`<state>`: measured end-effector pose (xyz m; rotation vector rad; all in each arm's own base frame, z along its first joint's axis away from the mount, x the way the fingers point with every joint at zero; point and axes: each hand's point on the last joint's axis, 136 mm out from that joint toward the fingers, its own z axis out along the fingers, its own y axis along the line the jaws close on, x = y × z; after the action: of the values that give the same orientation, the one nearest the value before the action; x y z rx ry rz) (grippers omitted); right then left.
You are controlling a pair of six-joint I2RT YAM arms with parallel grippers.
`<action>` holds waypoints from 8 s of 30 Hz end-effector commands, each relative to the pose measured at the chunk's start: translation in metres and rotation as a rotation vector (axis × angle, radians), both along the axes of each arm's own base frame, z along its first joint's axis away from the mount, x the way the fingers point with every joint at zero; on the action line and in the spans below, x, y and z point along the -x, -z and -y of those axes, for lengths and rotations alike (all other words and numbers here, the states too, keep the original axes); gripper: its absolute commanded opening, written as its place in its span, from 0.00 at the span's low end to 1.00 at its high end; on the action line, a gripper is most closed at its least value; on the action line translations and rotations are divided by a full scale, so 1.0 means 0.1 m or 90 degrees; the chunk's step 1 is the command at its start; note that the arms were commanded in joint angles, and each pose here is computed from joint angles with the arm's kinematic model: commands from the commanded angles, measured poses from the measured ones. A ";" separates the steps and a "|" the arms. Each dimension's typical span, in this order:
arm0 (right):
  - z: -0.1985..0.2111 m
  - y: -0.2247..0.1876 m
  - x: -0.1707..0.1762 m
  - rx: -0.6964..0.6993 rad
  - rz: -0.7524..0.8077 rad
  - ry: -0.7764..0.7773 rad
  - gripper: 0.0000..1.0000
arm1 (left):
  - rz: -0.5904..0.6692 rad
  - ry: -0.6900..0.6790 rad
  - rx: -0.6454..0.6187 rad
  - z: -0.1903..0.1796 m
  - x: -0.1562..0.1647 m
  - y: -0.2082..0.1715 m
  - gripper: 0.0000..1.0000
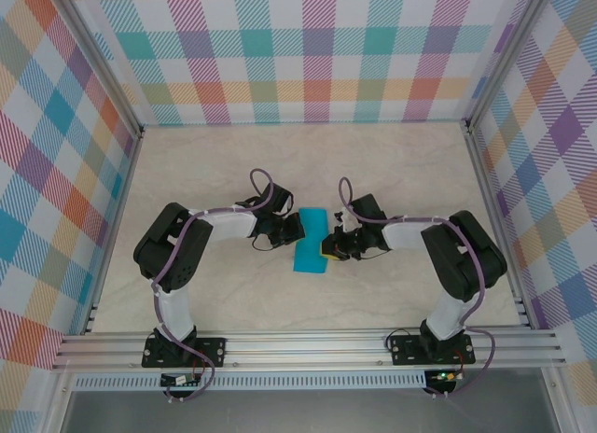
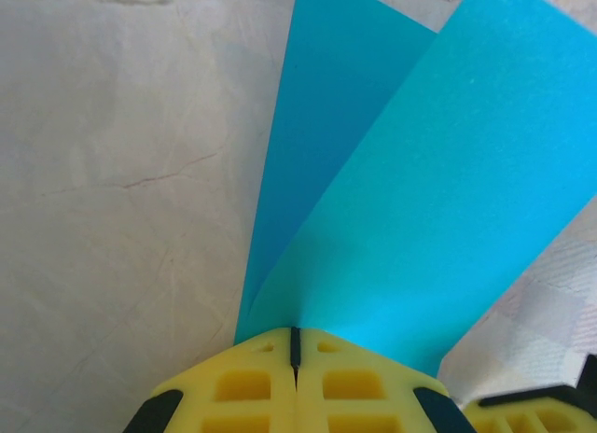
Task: Fold a paper plane with a square sheet of paper (pick it up from the middle)
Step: Fold the square sheet of paper in half at the center of the table.
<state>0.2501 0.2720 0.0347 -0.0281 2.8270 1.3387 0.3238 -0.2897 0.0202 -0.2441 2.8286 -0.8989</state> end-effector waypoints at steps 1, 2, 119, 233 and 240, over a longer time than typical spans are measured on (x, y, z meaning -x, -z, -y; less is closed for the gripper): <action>-0.07 -0.13 0.06 -0.033 0.022 -0.018 0.10 | -0.052 0.000 -0.082 -0.19 0.18 0.32 0.00; -0.06 -0.11 0.07 -0.030 0.019 -0.018 0.10 | -0.052 0.001 -0.082 -0.19 0.18 0.32 0.00; -0.02 -0.25 -0.61 -0.014 0.056 0.027 0.08 | -0.053 0.023 -0.102 -0.20 0.17 0.31 0.00; 0.20 0.28 -1.43 0.039 -0.014 0.088 0.08 | -0.067 0.032 -0.130 -0.29 0.26 0.33 0.00; 0.25 0.38 -1.34 0.062 -0.066 0.087 0.08 | -0.065 0.031 -0.129 -0.29 0.26 0.31 0.00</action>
<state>0.3921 0.2548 0.0189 0.1703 2.8231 1.2586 0.3229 -0.2873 0.0191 -0.1592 2.8719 -0.8239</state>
